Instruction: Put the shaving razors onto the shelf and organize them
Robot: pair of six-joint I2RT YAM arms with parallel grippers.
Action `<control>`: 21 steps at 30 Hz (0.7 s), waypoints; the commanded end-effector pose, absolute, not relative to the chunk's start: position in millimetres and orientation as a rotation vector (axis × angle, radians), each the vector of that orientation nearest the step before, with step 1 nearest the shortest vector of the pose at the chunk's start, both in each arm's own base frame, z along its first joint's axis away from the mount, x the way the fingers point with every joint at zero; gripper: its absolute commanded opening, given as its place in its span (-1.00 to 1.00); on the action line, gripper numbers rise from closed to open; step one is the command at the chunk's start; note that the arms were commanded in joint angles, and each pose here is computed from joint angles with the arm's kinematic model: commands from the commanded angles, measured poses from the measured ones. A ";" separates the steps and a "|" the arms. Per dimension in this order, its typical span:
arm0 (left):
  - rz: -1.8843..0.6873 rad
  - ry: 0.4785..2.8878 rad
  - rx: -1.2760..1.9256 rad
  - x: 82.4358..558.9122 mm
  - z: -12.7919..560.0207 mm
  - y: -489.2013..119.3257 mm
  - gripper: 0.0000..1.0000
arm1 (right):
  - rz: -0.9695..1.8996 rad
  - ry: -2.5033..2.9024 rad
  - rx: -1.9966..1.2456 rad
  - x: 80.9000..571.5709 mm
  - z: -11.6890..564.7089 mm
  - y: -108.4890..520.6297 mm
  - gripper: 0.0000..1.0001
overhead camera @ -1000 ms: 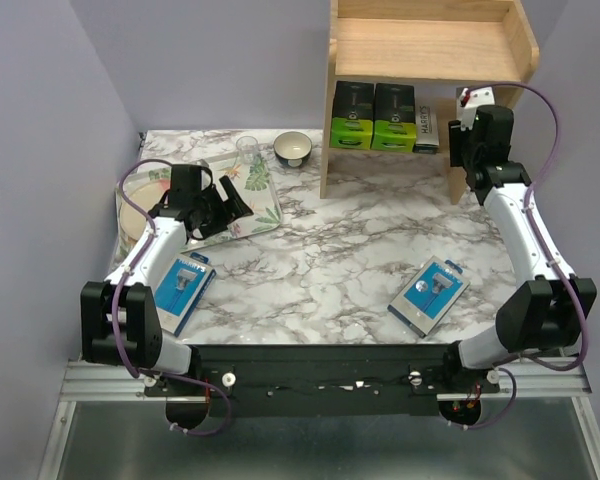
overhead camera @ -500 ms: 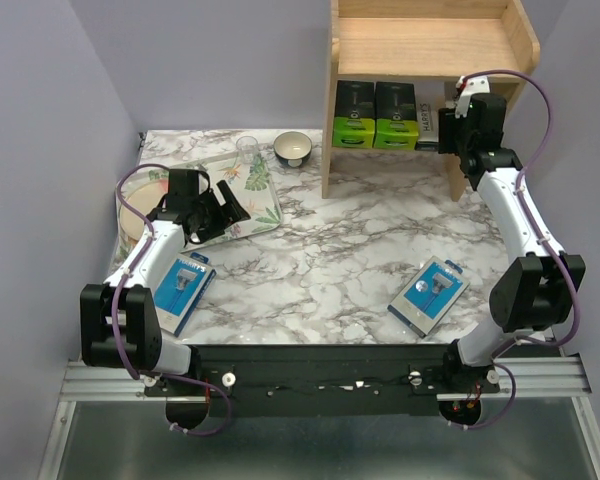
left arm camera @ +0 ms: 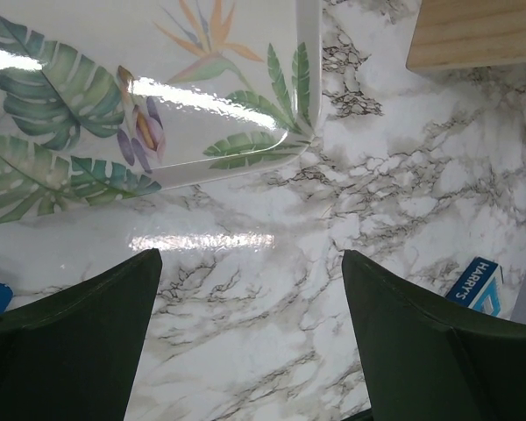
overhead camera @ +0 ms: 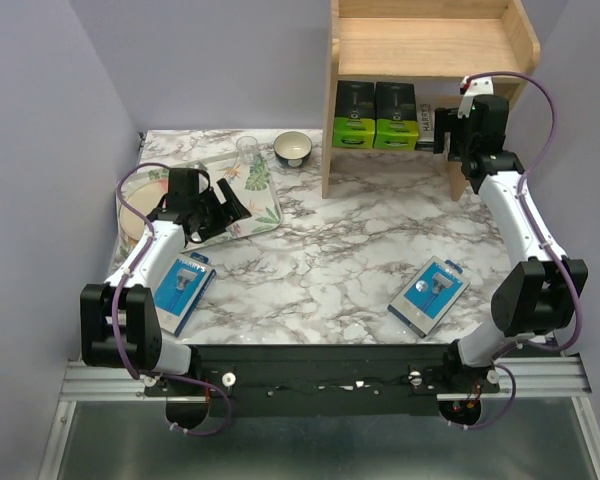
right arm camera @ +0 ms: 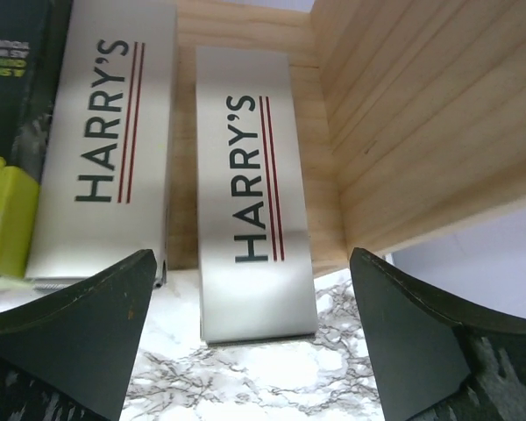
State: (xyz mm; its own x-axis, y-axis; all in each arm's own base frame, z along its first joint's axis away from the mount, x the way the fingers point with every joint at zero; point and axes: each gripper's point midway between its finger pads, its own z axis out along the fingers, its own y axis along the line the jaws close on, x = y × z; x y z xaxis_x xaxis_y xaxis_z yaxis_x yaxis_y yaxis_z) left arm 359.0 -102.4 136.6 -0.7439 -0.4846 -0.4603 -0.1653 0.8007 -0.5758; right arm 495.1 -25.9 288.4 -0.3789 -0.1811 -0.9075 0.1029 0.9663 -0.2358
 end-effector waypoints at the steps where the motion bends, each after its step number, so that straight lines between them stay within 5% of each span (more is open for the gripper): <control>1: -0.733 2.346 -0.468 357.5 143.4 -107.5 0.85 | -0.257 1.852 -0.014 462.4 328.4 -24.7 0.98; 12: -0.759 2.334 -0.362 367.5 147.3 -113.2 0.85 | 0.009 1.847 -0.227 404.3 302.1 -17.6 0.81; 21: -0.808 2.347 -0.215 369.5 137.1 -123.4 0.86 | 0.150 1.829 -0.367 416.6 285.3 -44.5 0.55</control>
